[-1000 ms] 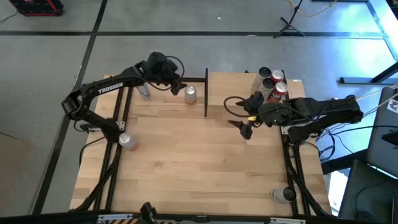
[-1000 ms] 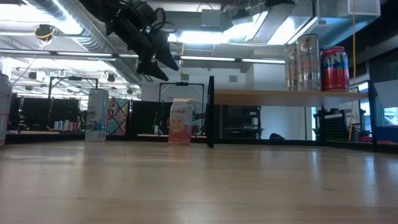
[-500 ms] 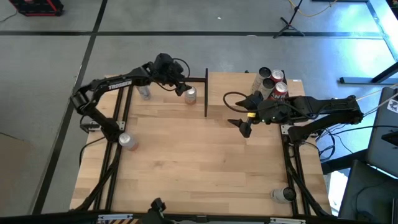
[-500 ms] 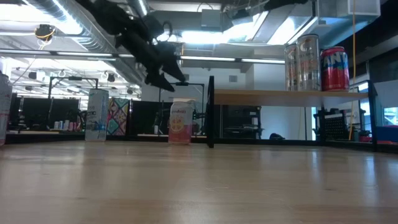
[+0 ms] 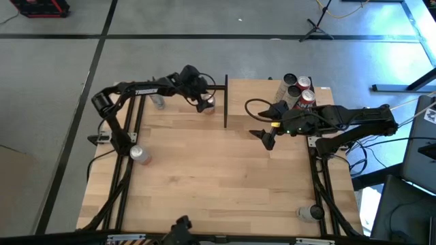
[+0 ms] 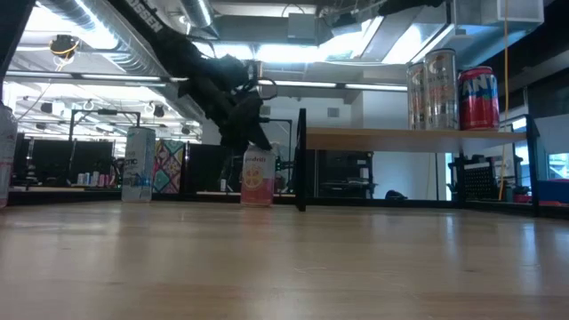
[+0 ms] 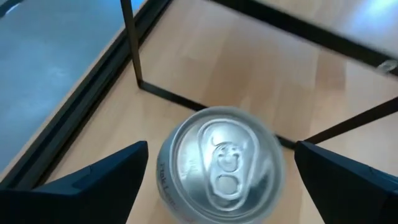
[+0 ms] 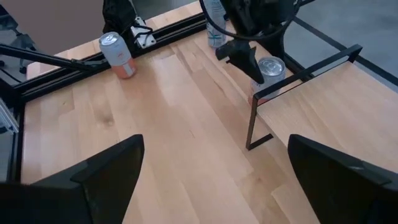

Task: Place canned beverage on shelf
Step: Put the right orange soda can on the shelf

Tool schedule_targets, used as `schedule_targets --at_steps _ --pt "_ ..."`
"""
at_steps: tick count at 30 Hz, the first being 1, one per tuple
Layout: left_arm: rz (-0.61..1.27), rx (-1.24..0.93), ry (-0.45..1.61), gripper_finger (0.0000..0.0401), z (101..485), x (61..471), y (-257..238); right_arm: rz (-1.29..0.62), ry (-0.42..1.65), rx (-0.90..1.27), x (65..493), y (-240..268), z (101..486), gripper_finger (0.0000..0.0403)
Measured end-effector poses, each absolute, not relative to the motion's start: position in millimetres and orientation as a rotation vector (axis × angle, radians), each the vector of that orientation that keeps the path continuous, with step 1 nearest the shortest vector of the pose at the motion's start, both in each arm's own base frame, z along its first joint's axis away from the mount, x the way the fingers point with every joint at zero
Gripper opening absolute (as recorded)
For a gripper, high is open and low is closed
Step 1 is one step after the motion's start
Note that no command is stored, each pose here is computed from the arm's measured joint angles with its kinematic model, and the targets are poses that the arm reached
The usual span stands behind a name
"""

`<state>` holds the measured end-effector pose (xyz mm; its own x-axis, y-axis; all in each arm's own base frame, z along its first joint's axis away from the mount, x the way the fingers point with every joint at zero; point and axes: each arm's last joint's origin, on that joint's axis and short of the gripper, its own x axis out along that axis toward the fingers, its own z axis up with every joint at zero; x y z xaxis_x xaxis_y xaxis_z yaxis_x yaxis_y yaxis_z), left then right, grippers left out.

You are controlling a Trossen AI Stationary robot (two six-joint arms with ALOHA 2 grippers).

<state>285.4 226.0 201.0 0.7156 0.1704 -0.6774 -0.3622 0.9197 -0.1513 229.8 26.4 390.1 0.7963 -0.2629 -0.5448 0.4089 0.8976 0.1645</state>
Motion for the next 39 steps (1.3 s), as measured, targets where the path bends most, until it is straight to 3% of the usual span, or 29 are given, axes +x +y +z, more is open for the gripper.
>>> schedule_targets --at_steps 6,14,21,30,39 --pt "0.283 -0.251 0.761 0.0369 191 290 224 -0.366 0.539 0.282 230 26 390 0.0386" --pt "0.296 -0.224 0.758 0.0271 192 292 222 -0.339 0.552 0.278 230 27 390 0.0386" --pt "0.316 -0.213 0.749 0.0271 209 287 215 -0.339 0.556 0.275 230 27 389 0.0386" --pt "0.354 -0.219 0.601 0.0271 289 251 179 -0.346 0.572 0.266 229 27 388 0.0386" --pt "0.227 -0.288 0.398 0.0271 348 232 114 -0.343 0.580 0.152 229 26 388 0.0386"
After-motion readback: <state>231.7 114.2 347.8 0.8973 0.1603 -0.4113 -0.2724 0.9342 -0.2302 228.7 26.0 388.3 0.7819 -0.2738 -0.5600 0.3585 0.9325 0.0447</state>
